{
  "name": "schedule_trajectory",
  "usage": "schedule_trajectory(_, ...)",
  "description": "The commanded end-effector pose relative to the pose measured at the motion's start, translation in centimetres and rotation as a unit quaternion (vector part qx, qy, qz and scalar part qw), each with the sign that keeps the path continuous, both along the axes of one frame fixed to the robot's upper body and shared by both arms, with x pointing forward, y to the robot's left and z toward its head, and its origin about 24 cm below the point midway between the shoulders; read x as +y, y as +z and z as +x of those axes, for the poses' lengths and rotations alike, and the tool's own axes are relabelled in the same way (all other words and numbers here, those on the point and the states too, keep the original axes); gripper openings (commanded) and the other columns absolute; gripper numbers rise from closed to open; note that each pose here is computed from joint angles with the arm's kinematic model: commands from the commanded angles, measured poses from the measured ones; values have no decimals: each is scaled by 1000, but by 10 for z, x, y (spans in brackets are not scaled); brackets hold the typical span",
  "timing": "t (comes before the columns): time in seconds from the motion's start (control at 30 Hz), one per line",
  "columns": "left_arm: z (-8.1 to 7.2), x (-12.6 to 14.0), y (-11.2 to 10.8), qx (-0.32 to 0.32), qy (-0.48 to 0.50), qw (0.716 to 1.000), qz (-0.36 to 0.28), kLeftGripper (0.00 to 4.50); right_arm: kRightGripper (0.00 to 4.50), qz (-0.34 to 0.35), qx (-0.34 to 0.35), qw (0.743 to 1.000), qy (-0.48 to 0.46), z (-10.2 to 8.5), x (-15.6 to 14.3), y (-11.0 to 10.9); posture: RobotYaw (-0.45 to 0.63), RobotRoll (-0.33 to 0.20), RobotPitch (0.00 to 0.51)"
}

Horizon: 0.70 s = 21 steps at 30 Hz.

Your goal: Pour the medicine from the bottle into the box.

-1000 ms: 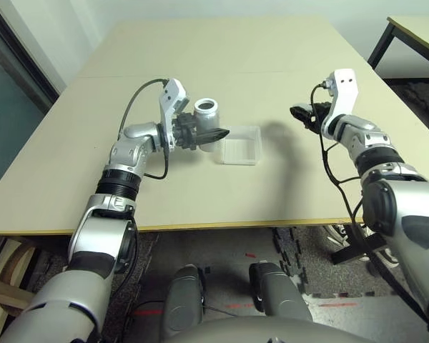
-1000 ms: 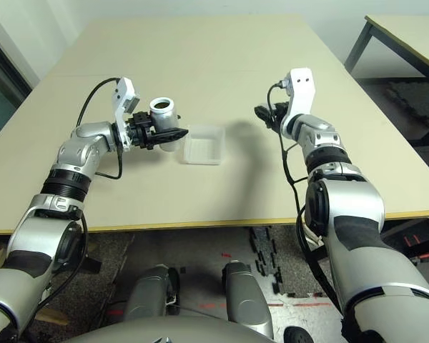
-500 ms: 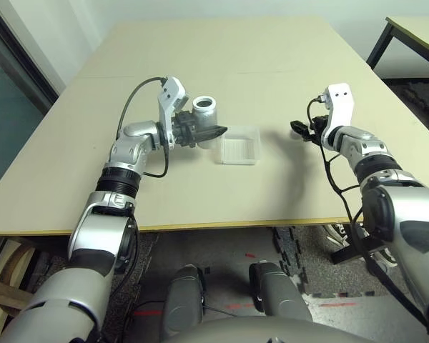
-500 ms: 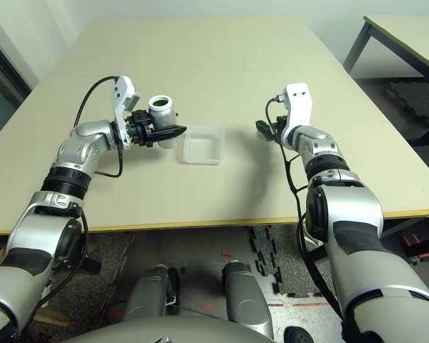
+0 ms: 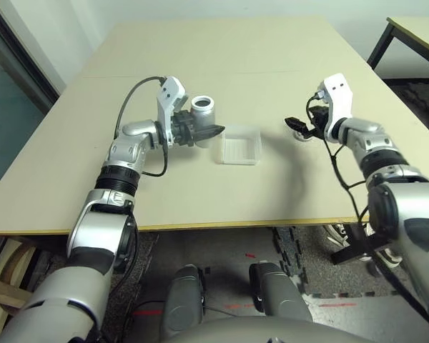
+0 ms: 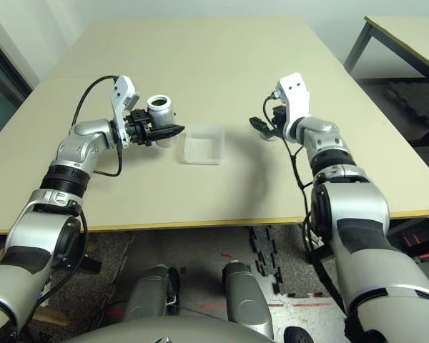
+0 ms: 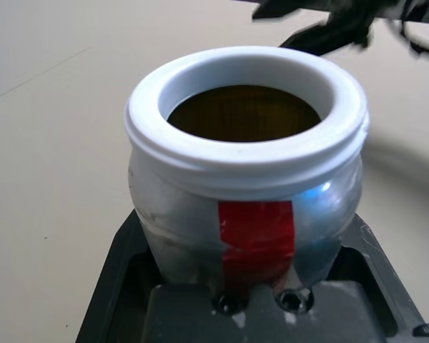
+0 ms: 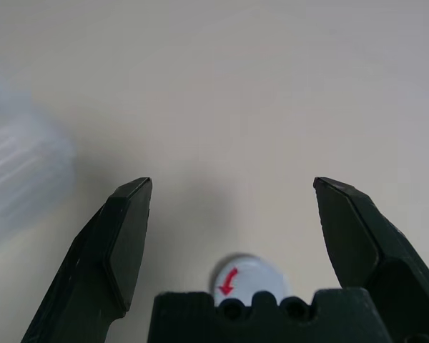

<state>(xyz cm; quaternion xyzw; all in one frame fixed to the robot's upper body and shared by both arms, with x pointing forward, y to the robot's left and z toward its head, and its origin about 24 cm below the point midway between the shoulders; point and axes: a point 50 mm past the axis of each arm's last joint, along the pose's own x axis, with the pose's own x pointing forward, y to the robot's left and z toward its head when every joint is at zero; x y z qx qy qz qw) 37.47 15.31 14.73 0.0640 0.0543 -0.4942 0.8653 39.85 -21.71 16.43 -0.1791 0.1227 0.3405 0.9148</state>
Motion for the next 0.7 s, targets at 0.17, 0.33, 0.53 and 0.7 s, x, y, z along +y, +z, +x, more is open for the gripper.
schedule_trajectory(0.17,7,7,8,-19,22,999,28,2685,4500,-19,43,983,177,-12,13,25,-202,0,50)
schedule_trajectory(0.33,8,9,10,-21,25,999,32,2685,4500,26,61,958,277,-27,17,37,-206,0,52)
schedule_trajectory(0.53,11,11,12,-30,31,998,54,2685,4500,21,73,950,302,-38,15,30,-213,0,54)
schedule_trajectory(0.7,16,4,16,-71,25,989,128,2685,4500,29,76,953,292,-40,16,23,-224,0,53)
